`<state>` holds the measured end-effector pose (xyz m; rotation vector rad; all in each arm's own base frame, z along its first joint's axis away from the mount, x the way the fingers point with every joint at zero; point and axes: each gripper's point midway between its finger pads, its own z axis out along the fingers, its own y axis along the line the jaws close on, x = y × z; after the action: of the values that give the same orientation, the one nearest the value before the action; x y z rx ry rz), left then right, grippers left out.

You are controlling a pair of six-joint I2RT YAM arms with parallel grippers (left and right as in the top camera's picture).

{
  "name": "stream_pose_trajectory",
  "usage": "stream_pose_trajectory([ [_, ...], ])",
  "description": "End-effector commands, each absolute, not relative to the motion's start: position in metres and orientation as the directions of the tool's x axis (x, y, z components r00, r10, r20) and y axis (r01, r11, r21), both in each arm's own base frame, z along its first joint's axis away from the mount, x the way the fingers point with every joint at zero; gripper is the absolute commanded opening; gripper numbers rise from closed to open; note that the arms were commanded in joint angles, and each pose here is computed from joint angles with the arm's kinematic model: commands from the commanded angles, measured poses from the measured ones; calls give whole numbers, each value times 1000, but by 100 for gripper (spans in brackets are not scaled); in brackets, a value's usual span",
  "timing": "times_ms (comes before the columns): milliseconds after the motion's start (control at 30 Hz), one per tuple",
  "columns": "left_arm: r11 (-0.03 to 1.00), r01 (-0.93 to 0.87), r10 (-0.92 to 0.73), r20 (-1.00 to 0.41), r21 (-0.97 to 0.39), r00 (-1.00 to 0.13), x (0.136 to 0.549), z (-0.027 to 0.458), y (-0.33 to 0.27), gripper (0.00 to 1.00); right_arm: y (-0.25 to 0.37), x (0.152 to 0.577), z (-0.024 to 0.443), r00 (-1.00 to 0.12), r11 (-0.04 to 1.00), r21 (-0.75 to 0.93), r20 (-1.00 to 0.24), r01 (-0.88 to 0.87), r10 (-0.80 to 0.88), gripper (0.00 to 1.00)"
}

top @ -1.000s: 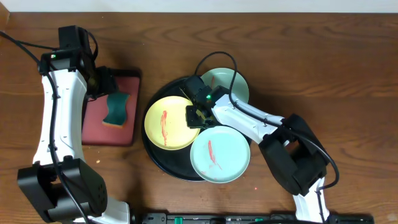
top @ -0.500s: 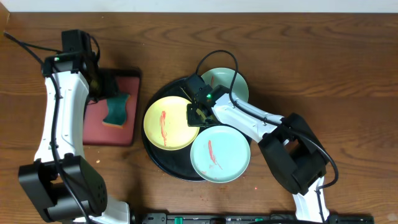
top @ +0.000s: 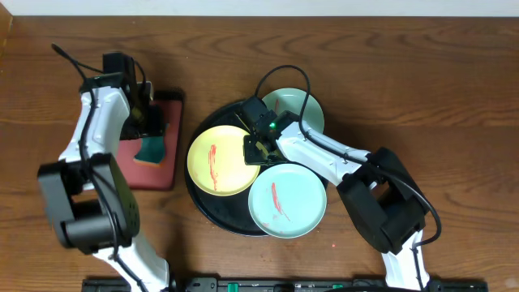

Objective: Clean dirty plates on tray and stack at the side
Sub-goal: 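Grasp the green sponge with the left gripper and lift it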

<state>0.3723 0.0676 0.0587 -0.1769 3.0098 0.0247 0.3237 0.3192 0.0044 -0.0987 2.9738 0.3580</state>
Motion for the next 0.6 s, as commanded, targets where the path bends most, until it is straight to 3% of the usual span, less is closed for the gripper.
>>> stream_pose_trajectory([
  [0, 996, -93, -93, -70, 1, -993, 370, 32, 71, 56, 319, 324, -9, -985, 975, 198, -155, -104, -74, 1],
  [167, 996, -94, -94, 5, -6, -996, 362, 9, 69, 50, 319, 324, -9, -985, 975, 198, -154, -104, -74, 1],
  [267, 996, -94, -94, 30, -8, -995, 359, -1, 69, 40, 319, 324, -9, -985, 975, 198, -155, -104, -74, 1],
  [400, 995, -95, -95, 39, -9, -995, 359, -7, 69, 11, 319, 325, -9, -985, 975, 200, -157, -102, -71, 1],
  [433, 995, -95, -95, 37, -9, -995, 360, -6, 69, 8, 319, 325, -9, -985, 974, 200, -157, -103, -71, 1],
  [567, 993, -115, -115, 17, -7, -993, 362, 7, 69, 7, 319, 325, -9, -985, 974, 200, -157, -103, -72, 1],
])
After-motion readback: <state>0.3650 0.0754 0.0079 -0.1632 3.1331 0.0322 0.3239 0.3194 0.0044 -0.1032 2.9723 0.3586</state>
